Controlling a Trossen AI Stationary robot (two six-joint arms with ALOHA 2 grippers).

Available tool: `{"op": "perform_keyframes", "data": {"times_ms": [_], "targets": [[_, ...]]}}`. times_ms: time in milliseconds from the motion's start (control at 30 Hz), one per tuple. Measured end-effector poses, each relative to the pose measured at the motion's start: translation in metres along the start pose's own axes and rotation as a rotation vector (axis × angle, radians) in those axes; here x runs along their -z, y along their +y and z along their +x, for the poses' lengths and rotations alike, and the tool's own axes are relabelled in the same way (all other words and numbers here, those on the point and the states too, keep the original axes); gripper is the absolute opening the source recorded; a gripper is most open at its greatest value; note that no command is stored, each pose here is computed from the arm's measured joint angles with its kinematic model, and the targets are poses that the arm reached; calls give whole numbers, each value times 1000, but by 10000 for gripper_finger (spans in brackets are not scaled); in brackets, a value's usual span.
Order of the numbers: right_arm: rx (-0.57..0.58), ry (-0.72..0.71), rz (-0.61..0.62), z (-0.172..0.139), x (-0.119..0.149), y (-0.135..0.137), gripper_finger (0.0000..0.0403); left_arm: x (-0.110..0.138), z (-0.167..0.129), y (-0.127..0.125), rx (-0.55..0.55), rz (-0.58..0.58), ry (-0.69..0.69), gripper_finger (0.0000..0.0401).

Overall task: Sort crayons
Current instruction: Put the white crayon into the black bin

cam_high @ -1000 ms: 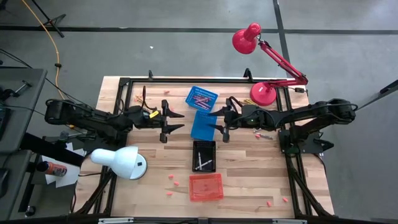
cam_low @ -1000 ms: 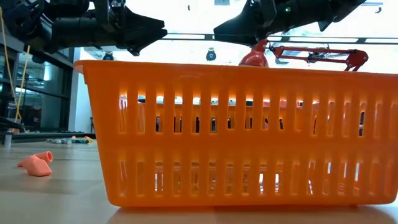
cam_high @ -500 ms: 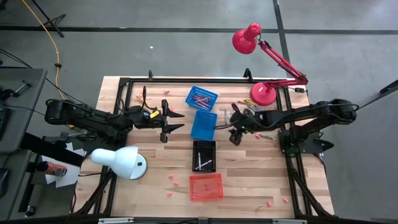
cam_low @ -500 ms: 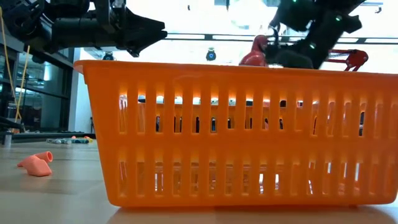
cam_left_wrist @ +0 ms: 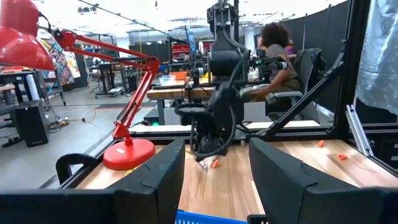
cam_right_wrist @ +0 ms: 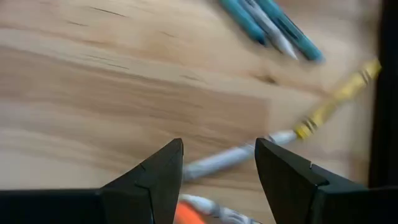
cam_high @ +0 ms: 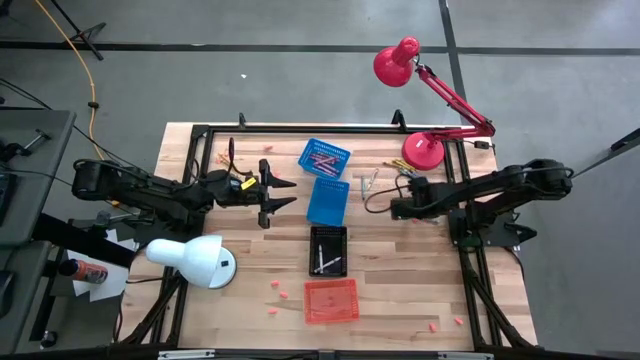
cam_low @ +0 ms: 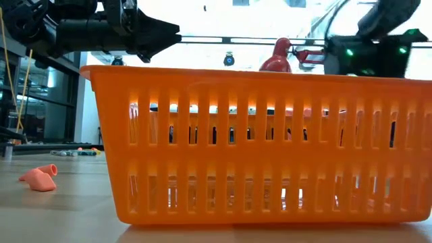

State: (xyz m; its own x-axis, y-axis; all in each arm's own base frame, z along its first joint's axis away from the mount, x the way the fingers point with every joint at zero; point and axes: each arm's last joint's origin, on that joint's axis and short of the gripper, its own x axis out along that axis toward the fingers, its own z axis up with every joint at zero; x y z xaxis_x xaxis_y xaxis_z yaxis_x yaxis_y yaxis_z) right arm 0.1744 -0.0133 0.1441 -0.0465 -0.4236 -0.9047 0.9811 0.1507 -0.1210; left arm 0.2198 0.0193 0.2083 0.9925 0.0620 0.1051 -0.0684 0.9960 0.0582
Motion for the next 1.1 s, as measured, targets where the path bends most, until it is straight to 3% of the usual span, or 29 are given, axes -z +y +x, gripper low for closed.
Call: {"op": "perform_keyframes", "data": {"times_ms": [100, 233, 367, 567, 867, 967, 1100], "targets": [[38, 13, 77, 10, 7, -9, 197, 0, 0, 0, 0, 0, 2, 170], [3, 1, 169, 18, 10, -9, 197, 0, 0, 0, -1, 0, 1, 170], [-74, -37, 211, 22, 10, -4, 197, 0, 0, 0, -13, 0, 1, 170], [-81, -53, 257, 26, 13, -7, 197, 0, 0, 0, -15, -2, 0, 170], [-90, -71, 195, 27, 13, -6, 194, 0, 0, 0, -15, -26, 1, 170], [-91, -74, 196, 28, 13, -6, 169, 0, 0, 0, -15, -26, 1, 170], [-86, -87, 193, 28, 13, -7, 89, 0, 0, 0, -15, -36, 0, 170]]}}
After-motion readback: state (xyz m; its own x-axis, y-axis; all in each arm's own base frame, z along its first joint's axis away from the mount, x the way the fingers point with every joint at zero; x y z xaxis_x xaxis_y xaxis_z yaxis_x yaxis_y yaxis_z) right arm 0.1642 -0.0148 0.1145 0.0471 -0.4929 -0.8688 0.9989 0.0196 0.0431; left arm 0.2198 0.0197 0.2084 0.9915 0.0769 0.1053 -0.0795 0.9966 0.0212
